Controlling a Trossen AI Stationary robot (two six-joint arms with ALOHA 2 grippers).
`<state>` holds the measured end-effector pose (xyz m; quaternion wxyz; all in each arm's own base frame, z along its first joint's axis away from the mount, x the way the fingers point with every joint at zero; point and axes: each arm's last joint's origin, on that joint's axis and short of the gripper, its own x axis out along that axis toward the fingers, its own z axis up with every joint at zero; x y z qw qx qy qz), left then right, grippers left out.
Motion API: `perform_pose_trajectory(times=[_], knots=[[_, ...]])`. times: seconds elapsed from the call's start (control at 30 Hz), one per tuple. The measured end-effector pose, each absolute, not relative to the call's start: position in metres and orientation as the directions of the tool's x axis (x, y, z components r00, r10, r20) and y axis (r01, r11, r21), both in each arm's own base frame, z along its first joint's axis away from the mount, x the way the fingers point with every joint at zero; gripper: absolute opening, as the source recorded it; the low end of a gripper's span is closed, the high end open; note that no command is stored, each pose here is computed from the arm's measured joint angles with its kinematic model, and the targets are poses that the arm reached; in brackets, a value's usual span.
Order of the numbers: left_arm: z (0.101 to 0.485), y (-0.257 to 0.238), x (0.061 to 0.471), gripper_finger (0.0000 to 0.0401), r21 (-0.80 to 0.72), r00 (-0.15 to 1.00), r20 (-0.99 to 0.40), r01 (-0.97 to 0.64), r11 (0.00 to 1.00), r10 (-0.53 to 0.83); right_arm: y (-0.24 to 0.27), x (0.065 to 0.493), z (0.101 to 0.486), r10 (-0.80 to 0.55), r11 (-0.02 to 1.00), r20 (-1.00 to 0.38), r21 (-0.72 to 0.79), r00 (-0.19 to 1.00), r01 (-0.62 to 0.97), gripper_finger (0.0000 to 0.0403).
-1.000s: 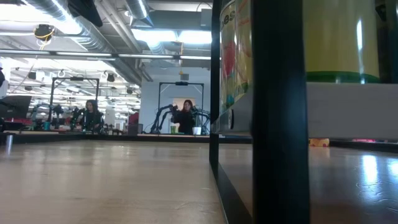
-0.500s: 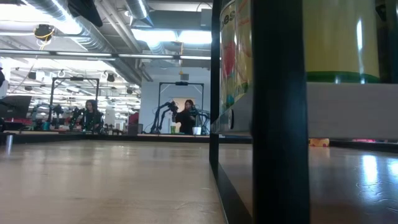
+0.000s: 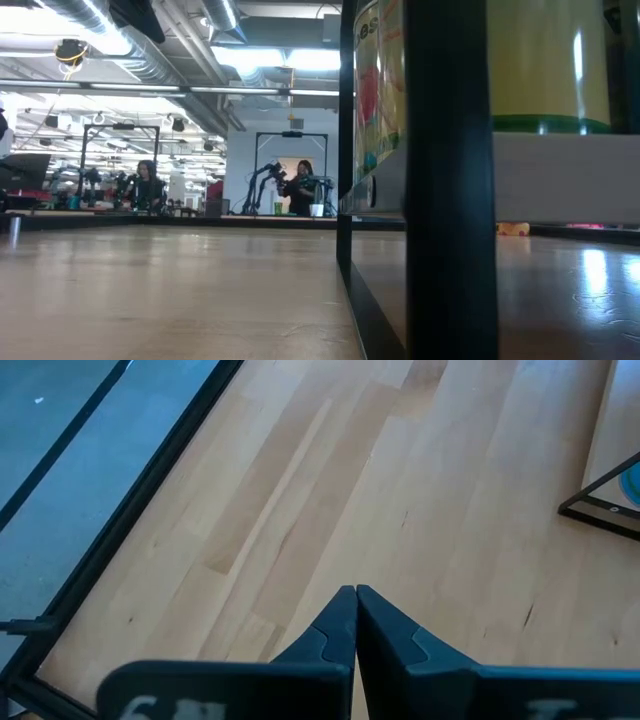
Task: Pick and place cans onto a shelf
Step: Put the blue tuna can on the shelf, then put the canned pineapple rings on the shelf
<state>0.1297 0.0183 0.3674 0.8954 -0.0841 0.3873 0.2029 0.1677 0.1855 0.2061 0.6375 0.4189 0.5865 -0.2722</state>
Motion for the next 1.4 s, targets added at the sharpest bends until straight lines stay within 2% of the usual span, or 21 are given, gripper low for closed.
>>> perform_pose_trajectory(times=[0.2, 0.7, 1.13, 1.27, 1.4], knots=[[0.367, 0.018, 0.130, 0.0000, 0.006, 0.618, -0.728, -0.429, 0.903, 0.298, 0.187, 0.164, 0.206, 0.213, 0.471, -0.975, 0.156, 0.060, 0.868, 0.0000], [0.367, 0.018, 0.130, 0.0000, 0.006, 0.618, -0.728, -0.429, 0.903, 0.298, 0.199, 0.165, 0.209, 0.314, 0.483, -0.945, 0.246, 0.096, 0.840, 0.0000], [0.367, 0.019, 0.130, 0.0000, 0.021, 0.616, -0.726, -0.425, 0.905, 0.305, 0.194, 0.164, 0.208, 0.214, 0.513, -0.968, 0.228, 0.134, 0.828, 0.0000], [0.368, 0.019, 0.130, 0.0000, 0.047, 0.612, -0.723, -0.421, 0.906, 0.322, 0.191, 0.167, 0.225, 0.165, 0.542, -0.977, 0.202, 0.132, 0.816, 0.0000], [0.368, 0.019, 0.130, 0.0000, 0.047, 0.612, -0.722, -0.421, 0.906, 0.322, 0.184, 0.167, 0.253, 0.041, 0.553, -0.991, 0.129, 0.128, 0.823, 0.0000]])
